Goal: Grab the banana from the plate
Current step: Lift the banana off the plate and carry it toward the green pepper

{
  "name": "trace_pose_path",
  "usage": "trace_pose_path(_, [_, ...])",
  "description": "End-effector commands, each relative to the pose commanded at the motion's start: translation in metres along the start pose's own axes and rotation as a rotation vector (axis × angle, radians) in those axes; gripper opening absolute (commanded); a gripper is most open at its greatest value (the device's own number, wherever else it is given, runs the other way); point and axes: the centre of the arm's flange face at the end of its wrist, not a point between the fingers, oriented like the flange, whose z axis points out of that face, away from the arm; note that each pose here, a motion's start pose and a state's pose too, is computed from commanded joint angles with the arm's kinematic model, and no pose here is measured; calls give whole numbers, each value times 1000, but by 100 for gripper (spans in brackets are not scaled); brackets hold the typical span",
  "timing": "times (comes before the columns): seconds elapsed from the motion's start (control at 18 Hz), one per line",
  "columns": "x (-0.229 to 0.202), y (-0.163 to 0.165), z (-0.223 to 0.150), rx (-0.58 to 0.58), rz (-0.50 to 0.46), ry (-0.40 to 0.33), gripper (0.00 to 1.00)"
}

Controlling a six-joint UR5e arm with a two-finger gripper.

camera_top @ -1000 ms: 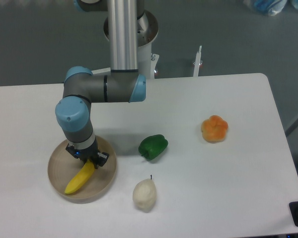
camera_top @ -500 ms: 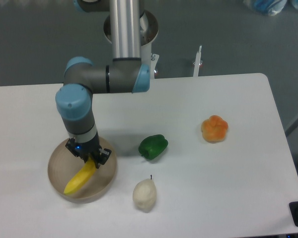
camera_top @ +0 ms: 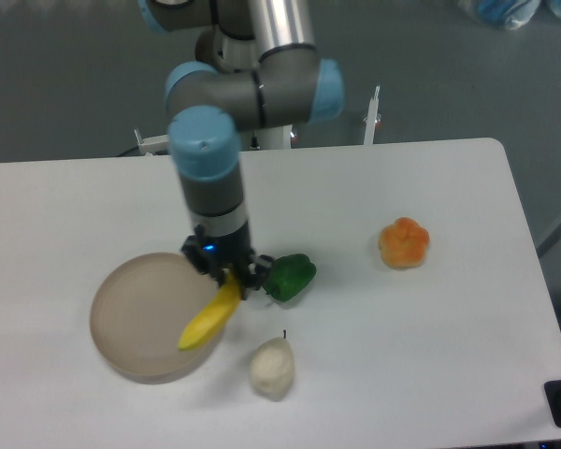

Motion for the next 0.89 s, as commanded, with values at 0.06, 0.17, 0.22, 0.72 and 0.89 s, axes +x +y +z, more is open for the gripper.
trace_pose_path(0.06, [-9, 5, -1, -1, 8, -6, 36])
trace_pose_path(0.17, [-26, 13, -2, -6, 68, -16, 36])
trace_pose_path(0.22, [-34, 17, -3, -8, 89, -21, 36])
trace_pose_path(0.72, [-71, 34, -20, -1, 130, -63, 36])
trace_pose_path(0.89, [-72, 39, -28, 3, 146, -73, 36])
